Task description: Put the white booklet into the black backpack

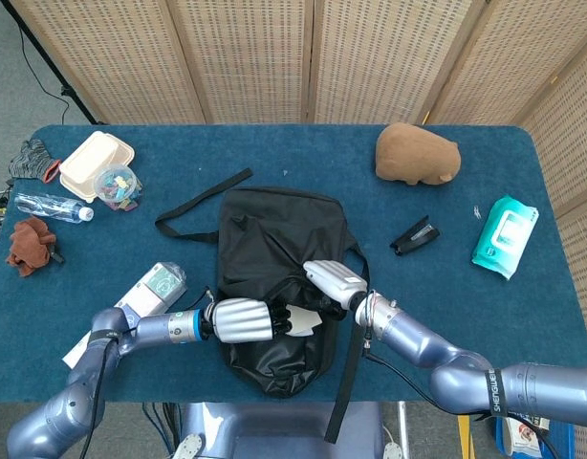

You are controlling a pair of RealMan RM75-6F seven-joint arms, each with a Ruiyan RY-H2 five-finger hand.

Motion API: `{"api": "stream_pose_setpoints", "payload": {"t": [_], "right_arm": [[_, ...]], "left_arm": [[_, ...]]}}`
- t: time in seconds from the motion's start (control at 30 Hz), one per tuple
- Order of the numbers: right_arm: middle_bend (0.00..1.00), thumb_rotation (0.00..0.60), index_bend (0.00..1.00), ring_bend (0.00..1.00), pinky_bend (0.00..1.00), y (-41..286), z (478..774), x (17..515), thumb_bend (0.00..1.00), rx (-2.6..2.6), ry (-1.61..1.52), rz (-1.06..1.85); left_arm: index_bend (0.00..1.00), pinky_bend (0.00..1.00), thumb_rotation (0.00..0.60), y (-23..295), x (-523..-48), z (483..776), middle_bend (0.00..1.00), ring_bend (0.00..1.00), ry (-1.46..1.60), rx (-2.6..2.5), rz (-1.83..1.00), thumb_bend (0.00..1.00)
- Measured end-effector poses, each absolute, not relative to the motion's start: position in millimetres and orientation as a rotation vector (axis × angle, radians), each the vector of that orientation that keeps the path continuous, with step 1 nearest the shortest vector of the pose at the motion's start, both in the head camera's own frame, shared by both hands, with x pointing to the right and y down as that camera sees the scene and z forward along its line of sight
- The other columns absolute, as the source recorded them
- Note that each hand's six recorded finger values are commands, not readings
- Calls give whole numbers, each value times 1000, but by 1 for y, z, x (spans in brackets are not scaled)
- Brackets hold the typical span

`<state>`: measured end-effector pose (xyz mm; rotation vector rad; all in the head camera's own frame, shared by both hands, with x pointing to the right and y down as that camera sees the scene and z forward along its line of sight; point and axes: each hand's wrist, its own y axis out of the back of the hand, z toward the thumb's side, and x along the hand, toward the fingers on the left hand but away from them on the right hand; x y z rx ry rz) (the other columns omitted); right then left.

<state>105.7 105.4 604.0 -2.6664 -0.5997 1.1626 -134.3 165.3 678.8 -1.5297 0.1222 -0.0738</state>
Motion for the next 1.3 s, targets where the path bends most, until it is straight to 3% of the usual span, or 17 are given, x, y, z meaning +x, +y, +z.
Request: {"api": "stream_pose_setpoints", "payload": {"t": [0.67, 0.9, 1.1, 1.3], "right_arm": [[533, 600, 587, 447, 650, 102, 605, 110, 1000, -2673, -625, 1177], [533, 600, 587, 447, 650, 100, 605, 114, 1000, -2661, -634, 1178], [533, 600, 587, 447, 650, 96, 608, 118, 1000, -2653, -653, 1192], [533, 600, 587, 447, 649, 91, 614, 123, 1000, -2636, -672, 1217]], "left_arm": [[791, 749, 600, 158, -133, 690, 588, 480, 129, -1548, -154, 522], [567, 686, 600, 162, -135, 690, 402, 361, 148, -1599, -154, 379], [304, 666, 600, 164, -146, 677, 226, 249, 213, -1653, -115, 203], [247, 664, 600, 168, -170, 662, 178, 213, 304, -1738, -72, 122]]}}
